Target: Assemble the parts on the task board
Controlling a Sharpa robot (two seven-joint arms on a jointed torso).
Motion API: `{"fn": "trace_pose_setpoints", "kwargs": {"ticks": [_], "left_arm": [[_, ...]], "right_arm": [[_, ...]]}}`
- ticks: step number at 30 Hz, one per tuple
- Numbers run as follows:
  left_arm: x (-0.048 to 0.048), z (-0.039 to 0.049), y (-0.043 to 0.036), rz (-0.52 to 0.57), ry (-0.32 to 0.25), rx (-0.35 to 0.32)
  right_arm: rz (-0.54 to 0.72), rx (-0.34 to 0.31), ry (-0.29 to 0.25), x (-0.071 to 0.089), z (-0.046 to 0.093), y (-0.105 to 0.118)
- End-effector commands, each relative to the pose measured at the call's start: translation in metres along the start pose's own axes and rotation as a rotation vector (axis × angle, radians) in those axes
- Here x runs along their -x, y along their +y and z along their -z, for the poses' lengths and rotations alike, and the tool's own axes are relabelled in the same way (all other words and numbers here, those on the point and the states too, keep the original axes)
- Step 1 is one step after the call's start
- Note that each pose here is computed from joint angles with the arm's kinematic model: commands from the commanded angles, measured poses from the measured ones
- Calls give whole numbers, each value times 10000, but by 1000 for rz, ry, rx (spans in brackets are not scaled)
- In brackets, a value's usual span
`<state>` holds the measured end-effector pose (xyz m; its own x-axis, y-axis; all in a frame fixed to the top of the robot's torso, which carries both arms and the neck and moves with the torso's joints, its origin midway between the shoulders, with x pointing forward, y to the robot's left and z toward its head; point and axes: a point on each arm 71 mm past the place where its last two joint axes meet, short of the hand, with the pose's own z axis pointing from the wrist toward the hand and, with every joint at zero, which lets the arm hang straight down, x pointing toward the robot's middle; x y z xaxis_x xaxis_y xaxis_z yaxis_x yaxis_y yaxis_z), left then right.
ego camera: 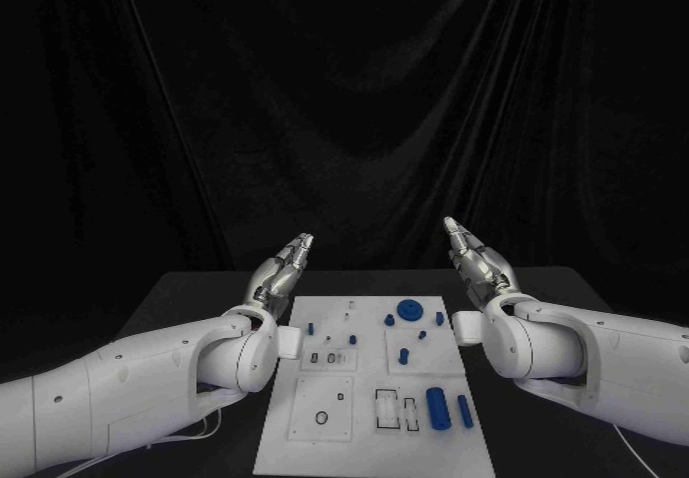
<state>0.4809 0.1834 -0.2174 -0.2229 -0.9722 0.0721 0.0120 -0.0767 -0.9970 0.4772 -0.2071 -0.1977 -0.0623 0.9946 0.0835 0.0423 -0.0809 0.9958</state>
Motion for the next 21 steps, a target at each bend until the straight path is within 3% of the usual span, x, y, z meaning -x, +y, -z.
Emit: {"fn": "trace_pose_setpoints", "kwargs": {"ticks": [1,4,10,19,20,21], "left_arm": [[-104,-46,-103,145,172,-71],[-130,-92,-162,200,257,-97],[-154,-143,-245,271,361,-128],[-161,-166,-290,307,411,-144],[41,-76,-336,318,452,-168],[41,-68,-338,318,453,-166]], "right_arm": [[-112,-14,18,-5,-6,25],[-115,-14,18,-1,-8,31],[-115,-14,18,-1,-8,31],[-115,-14,18,-1,-8,31],[-21,37,116,106,-54,122],[-6,48,122,117,-55,141]]}}
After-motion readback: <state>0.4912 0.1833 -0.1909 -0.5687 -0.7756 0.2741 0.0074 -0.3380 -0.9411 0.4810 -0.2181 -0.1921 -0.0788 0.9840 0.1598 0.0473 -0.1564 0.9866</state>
